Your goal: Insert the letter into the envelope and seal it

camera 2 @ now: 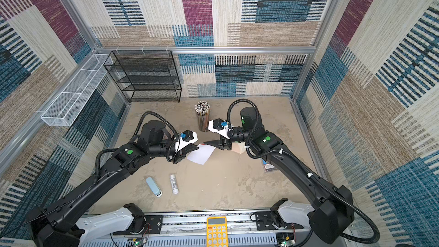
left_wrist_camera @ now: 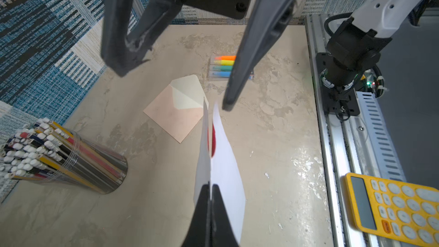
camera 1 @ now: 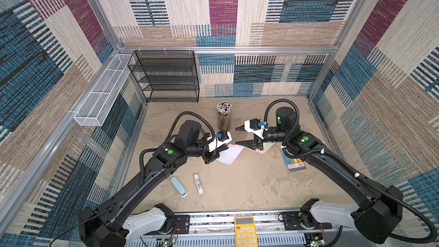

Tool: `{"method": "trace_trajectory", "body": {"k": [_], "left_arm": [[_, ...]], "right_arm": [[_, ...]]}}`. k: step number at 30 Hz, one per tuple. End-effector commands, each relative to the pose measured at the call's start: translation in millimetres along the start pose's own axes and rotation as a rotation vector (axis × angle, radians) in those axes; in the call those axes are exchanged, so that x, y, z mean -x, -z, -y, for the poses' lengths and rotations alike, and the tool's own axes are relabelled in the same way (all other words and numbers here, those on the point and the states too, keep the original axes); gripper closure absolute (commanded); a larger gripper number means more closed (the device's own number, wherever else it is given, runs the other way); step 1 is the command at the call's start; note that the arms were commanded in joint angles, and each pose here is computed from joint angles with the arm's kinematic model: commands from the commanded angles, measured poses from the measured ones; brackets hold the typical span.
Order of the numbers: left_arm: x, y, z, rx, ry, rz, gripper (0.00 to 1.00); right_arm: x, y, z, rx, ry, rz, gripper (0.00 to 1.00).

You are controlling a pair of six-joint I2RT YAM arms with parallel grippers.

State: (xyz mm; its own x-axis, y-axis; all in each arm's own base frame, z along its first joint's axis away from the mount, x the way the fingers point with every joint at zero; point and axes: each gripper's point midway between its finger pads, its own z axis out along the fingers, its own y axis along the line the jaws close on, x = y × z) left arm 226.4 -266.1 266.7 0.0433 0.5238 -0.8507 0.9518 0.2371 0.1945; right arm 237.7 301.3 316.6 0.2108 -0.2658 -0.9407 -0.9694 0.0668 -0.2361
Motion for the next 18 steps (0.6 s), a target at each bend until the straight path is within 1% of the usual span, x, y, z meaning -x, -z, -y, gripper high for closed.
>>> {"method": "trace_trajectory", "body": {"k": [1, 11, 18], "left_arm": [[-1.3, -1.9, -5.2, 0.035, -0.075, -0.014, 1.00], [1.2, -1.6, -2.7, 0.045, -0.119, -0.011, 1.00], [2.9, -3.2, 0.8, 0.037, -0.136, -0.004, 1.00]], "right_arm": [[-5.6, -3.8, -4.0, 0.021, -0.004, -0.025, 0.44], [-14.4, -10.9, -21.0, 0.077, -0.035, -0.046, 0.50], [-15.7, -17.3, -22.8, 0.085, -0.038, -0.046, 0.56]]}}
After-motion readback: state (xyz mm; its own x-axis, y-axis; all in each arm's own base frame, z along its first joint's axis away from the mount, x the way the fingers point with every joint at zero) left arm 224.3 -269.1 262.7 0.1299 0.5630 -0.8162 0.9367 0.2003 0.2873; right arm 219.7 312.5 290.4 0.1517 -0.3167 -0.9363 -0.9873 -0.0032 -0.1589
